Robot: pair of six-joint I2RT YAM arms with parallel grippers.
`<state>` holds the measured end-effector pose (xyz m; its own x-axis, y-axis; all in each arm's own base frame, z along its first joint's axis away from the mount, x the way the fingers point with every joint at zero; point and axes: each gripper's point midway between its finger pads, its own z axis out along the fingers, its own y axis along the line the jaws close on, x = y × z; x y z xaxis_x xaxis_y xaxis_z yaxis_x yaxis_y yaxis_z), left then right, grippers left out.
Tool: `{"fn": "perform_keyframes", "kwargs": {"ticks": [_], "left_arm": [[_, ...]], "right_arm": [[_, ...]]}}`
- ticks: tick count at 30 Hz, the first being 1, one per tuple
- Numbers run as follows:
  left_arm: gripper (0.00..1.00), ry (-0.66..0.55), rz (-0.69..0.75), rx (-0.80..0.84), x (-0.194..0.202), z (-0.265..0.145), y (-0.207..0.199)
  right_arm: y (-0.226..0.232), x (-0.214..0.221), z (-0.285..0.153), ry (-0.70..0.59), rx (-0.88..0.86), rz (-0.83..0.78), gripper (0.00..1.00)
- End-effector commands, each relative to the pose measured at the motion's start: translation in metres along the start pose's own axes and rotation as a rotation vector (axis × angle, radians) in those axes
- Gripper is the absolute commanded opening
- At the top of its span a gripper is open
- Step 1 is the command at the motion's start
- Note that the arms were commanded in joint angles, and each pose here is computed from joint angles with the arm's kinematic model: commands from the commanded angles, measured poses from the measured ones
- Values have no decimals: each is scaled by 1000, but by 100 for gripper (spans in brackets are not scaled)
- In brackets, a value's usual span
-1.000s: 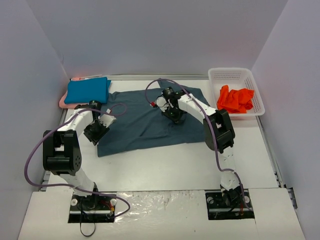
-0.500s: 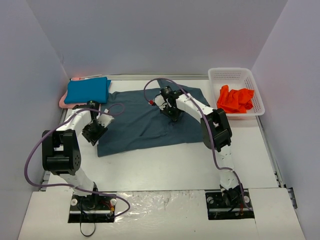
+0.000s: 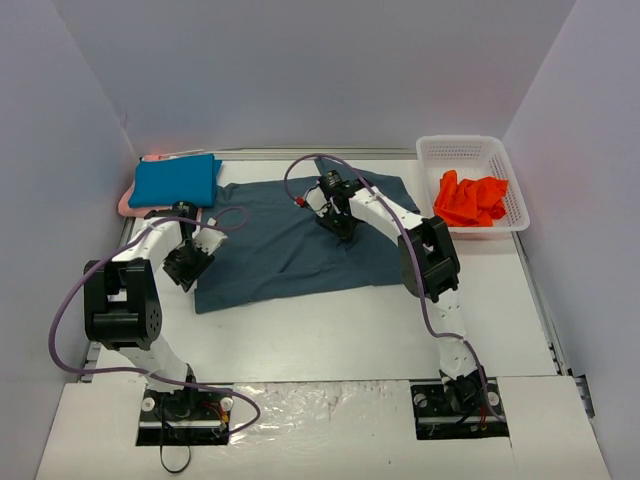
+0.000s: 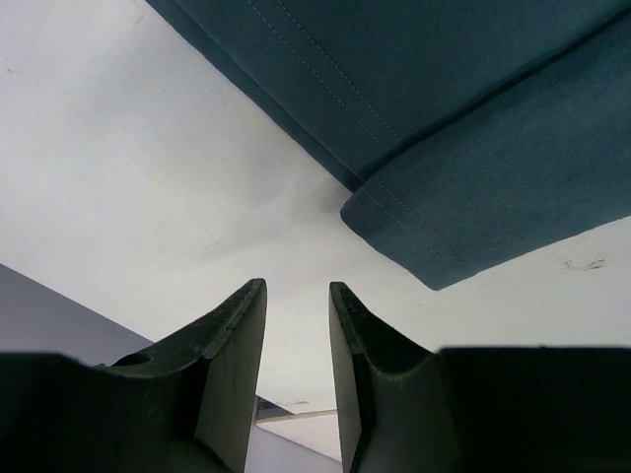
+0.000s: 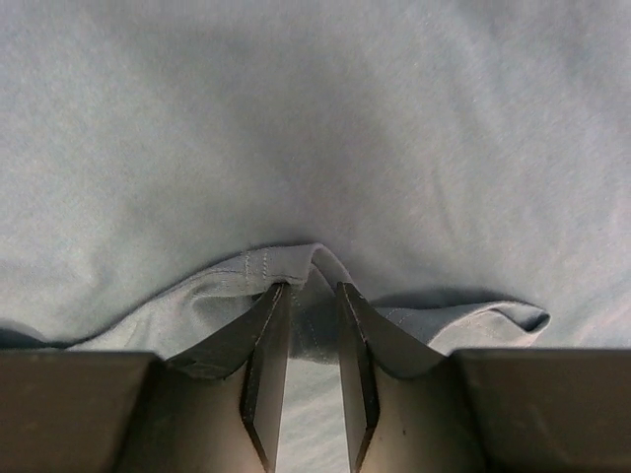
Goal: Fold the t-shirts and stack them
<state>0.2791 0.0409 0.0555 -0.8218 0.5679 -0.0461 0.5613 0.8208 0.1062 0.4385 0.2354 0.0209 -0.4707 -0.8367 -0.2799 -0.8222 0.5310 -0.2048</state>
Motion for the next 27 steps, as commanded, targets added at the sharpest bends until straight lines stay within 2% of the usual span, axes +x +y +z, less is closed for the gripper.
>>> {"fn": "perform_keyframes", "kwargs": {"ticks": [1, 6, 7, 11, 12, 13, 17, 20, 24, 27], "left_arm": [[31, 13, -1, 0, 4, -2, 0], [31, 8, 1, 0, 4, -2, 0], [30, 6, 3, 1, 3, -3, 0], [30, -21, 11, -2, 0, -7, 1], [31, -33, 9, -9, -2, -9, 1], [31, -38, 12, -15, -3, -11, 2], [36, -94, 27, 8, -9, -15, -4], [41, -117, 67, 45, -8, -15, -13], [42, -63, 130, 119, 8, -5, -27], [43, -32, 170, 141, 16, 0, -32]], "right_arm": [[-7, -21, -22, -73, 26, 15, 23], [-17, -38, -43, -148, 69, 46, 27], [-20, -38, -50, -154, 88, 53, 33], [-37, -36, -91, -192, 171, 74, 42], [-44, -37, -113, -221, 204, 77, 44], [-48, -31, -122, -226, 216, 85, 52], [-56, 0, -150, -227, 241, 118, 64], [-48, 40, -154, -164, 228, 126, 65], [-26, 101, -152, -60, 211, 148, 65], [-22, 121, -155, -53, 203, 189, 65]]}}
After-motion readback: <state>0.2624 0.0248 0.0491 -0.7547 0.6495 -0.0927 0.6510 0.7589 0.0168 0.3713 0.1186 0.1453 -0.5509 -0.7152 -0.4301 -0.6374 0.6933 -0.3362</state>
